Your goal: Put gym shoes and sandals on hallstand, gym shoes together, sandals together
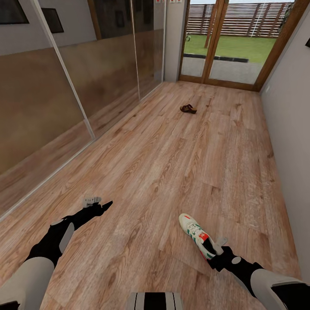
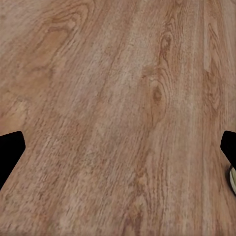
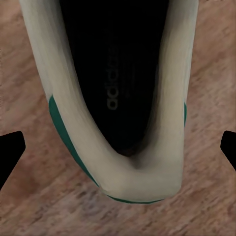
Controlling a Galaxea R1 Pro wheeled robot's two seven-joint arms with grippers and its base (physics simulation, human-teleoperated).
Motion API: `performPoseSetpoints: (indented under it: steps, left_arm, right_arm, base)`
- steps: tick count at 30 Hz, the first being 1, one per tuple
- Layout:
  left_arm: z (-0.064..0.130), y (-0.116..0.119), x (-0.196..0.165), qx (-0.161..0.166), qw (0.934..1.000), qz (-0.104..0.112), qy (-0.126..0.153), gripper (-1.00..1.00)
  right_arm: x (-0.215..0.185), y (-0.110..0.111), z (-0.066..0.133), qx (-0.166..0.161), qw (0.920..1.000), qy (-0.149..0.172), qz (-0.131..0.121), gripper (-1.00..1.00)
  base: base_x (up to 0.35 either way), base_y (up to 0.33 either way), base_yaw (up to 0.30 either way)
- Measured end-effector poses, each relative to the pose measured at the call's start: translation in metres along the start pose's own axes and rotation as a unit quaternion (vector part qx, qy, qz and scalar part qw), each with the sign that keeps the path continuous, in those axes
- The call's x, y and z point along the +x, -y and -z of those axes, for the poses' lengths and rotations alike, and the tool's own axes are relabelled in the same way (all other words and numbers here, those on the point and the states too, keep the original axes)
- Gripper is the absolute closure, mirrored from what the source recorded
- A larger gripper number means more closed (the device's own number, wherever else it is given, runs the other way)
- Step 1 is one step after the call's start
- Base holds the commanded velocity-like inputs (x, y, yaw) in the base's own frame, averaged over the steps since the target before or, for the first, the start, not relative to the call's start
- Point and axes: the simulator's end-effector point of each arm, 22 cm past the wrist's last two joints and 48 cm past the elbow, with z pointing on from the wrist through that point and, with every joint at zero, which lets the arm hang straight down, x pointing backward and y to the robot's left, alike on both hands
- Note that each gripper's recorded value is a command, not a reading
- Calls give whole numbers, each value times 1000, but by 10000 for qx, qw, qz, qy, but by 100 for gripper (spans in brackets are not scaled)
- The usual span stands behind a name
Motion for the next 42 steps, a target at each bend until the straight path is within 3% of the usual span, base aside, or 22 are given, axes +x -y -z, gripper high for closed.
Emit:
performPoseSetpoints:
  steps: [42]
  left_arm:
    - [0,0,6,6,10000,39,-53,-100]
  right_arm:
    - [0,0,0,-1,10000,0,-8,-100]
  base:
    - [15,0,0]
